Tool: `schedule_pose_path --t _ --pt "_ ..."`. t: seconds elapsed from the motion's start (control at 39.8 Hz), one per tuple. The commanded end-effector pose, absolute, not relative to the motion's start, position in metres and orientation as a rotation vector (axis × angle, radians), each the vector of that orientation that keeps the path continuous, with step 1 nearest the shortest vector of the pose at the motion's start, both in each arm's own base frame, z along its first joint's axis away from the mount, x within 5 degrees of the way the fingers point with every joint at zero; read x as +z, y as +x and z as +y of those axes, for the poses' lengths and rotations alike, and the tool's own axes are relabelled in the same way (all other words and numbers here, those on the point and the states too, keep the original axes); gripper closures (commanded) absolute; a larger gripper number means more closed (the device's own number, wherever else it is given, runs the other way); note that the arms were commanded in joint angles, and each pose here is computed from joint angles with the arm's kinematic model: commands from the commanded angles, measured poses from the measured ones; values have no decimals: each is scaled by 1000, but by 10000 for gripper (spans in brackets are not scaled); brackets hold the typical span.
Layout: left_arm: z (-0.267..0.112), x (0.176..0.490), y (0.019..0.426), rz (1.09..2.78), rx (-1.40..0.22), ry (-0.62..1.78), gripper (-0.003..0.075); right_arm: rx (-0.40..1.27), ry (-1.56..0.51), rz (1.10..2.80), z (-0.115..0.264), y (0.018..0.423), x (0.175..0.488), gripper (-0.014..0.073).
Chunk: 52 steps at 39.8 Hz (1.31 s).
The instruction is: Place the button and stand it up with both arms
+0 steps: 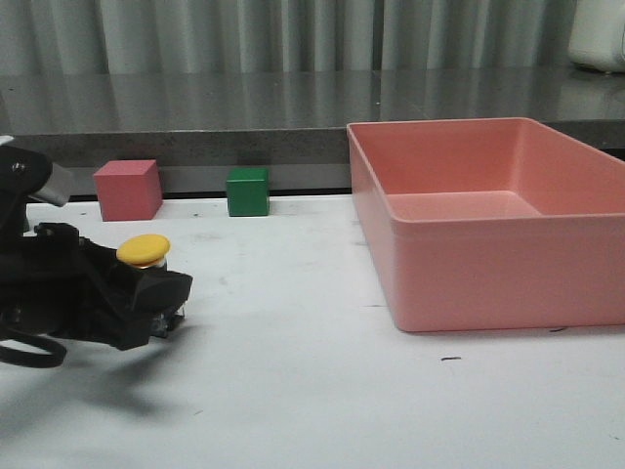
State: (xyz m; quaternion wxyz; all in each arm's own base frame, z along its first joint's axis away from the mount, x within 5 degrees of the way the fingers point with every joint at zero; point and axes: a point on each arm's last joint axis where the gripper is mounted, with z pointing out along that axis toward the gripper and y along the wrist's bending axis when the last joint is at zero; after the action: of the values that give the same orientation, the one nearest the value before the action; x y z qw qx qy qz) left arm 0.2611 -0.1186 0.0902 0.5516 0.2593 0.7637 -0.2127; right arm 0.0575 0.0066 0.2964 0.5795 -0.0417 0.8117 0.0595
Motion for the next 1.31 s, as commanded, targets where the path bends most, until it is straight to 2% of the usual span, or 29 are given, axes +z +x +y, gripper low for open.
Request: schedule_pose_path --t 0.0,0.23,0.43,0.68,0.93,1.13,1.28 --pt "-120 112 265 1653 -529 563 265 125 -111 1798 6 59 311 657" --pt "-120 112 263 1650 -533 568 263 125 -111 1798 6 59 311 657" --pt "-120 115 263 1610 -524 577 212 125 -111 1798 6 59 311 657" --pt "-119 123 263 1600 -510 582 204 125 -111 1798 6 59 311 657" --pt "-117 156 258 1612 -453 636 204 125 -111 1798 6 59 311 657" --pt "-117 208 239 1573 -428 651 205 125 -111 1798 6 59 311 657" --pt "-116 235 222 1583 -445 615 205 125 -111 1798 6 59 311 657"
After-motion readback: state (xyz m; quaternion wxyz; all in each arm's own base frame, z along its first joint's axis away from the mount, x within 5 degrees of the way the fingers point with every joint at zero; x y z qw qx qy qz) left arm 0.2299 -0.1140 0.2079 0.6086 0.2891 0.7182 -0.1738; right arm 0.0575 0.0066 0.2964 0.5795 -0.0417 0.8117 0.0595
